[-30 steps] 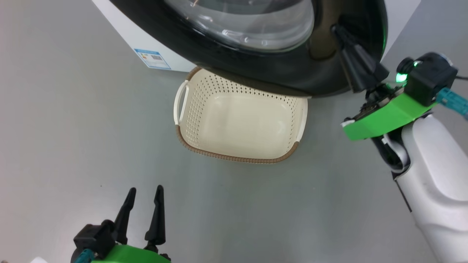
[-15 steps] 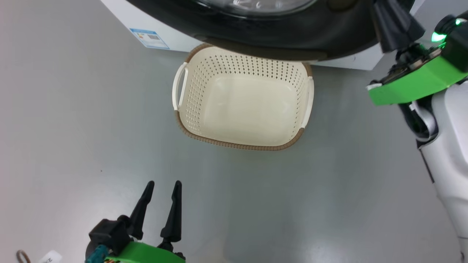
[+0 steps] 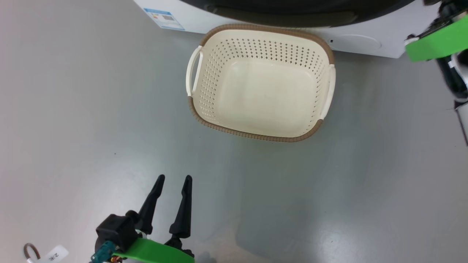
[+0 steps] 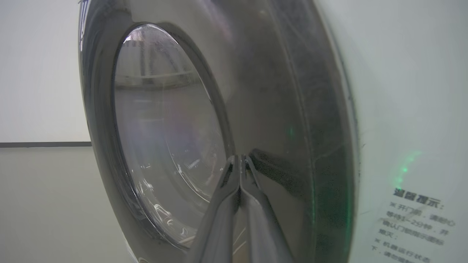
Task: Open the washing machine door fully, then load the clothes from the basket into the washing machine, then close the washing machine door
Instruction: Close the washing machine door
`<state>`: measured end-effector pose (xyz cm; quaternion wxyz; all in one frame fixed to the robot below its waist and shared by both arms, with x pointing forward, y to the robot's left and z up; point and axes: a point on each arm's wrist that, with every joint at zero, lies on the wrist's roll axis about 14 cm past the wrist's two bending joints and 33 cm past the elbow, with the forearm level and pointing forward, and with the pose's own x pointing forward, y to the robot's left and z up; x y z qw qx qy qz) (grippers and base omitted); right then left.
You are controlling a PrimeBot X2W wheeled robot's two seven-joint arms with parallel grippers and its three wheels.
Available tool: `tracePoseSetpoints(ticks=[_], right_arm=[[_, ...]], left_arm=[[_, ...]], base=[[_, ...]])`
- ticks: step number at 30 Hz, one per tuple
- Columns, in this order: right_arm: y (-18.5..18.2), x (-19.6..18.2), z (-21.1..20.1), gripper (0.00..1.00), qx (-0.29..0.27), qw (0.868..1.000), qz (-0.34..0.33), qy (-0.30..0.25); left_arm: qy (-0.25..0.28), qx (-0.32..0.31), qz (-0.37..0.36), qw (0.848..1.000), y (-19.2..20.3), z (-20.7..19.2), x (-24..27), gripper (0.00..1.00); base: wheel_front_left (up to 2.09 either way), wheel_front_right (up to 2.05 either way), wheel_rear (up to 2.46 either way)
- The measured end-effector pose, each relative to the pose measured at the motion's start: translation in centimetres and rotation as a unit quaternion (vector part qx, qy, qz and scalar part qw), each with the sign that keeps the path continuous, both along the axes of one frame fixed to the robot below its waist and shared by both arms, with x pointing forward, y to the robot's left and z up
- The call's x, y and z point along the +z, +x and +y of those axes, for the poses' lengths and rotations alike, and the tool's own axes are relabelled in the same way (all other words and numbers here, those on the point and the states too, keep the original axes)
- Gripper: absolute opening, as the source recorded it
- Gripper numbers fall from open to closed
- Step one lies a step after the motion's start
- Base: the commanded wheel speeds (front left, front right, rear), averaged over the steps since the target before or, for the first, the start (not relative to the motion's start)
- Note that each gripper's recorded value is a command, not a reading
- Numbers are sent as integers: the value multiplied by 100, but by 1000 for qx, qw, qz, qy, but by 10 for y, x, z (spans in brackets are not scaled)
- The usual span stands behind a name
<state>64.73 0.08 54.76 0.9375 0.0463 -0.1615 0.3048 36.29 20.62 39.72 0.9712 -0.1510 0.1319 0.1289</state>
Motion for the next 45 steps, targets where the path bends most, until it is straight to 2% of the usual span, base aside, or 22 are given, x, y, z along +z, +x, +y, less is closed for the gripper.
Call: tracePoseSetpoints(ticks=[9, 20, 21, 23, 25, 27, 28, 38, 45], right_arm=[[20, -4, 0, 0, -9, 1000, -1, -7], [7, 6, -19, 0, -33, 999, 0, -7], [3, 9, -21, 7, -33, 999, 0, -4], [-10, 11, -22, 35, -30, 1000, 0, 2], [-26, 10, -20, 47, -24, 1000, 7, 6], [-43, 5, -23, 91, -23, 999, 20, 11], [-51, 2, -26, 100, -26, 999, 27, 13], [-135, -14, -69, 100, -72, 994, 81, 14], [-181, -9, -104, 100, -115, 989, 88, 18]], left_arm=[[-6, 13, 1, 1000, -4, 3, 1, 100], [-16, 4, -25, 1000, 3, 1, 13, 100], [-15, 6, -30, 999, 5, 3, 16, 100], [-13, 7, -43, 999, 8, 7, 22, 100], [-14, 7, -53, 998, 10, 9, 28, 100], [-8, 1, -61, 998, 11, 9, 32, 100], [-8, -1, -66, 998, 11, 9, 35, 100], [7, -30, -83, 996, 2, 0, 46, 100], [10, -55, -88, 995, -9, -12, 48, 100]], base=[[0, 0, 0], [0, 0, 0], [0, 0, 0], [0, 0, 0], [0, 0, 0], [0, 0, 0], [0, 0, 0], [0, 0, 0], [0, 0, 0]])
